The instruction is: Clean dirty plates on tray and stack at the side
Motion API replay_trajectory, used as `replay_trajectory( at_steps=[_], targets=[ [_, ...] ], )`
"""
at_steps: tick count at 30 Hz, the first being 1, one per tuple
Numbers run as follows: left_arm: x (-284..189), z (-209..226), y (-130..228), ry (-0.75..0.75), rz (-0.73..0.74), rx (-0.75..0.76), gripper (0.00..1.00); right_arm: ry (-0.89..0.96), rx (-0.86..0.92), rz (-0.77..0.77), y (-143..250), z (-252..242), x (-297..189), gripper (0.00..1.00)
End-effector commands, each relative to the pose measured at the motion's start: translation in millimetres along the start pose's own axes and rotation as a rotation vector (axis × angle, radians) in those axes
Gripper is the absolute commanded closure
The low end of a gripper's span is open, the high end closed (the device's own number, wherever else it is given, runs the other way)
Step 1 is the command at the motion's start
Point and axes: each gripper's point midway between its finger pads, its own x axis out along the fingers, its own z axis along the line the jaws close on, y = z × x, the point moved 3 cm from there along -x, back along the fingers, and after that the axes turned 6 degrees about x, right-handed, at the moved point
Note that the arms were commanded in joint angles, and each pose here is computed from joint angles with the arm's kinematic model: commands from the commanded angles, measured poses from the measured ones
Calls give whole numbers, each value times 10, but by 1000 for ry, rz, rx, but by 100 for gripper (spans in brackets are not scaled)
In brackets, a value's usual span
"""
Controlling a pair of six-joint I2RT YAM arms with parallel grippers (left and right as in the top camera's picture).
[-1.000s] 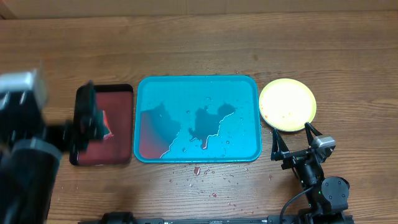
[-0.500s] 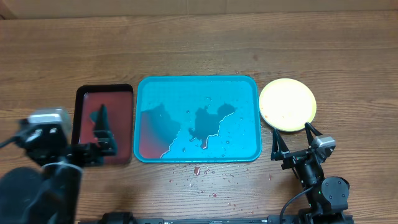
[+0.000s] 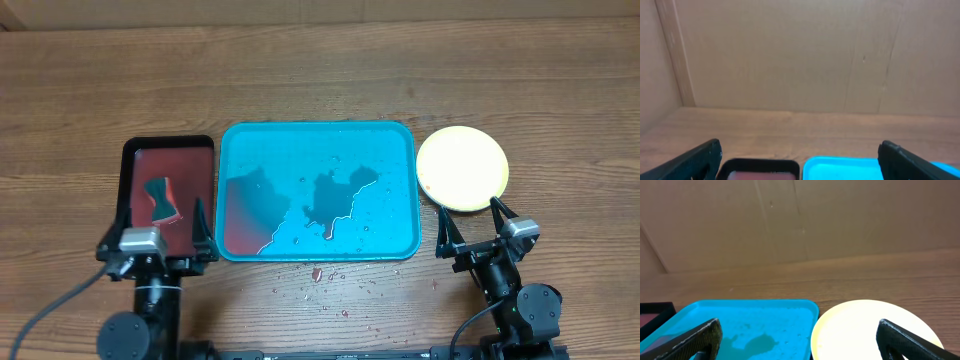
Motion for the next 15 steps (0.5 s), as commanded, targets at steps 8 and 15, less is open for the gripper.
replay_trajectory(
  at_steps=[8, 15],
  targets=[
    [141, -41, 567, 2, -33, 48, 0, -10, 0, -3, 20, 12, 0, 0],
    [207, -77, 1036, 15, 63, 48, 0, -10, 0, -3, 20, 12, 0, 0]
  ],
)
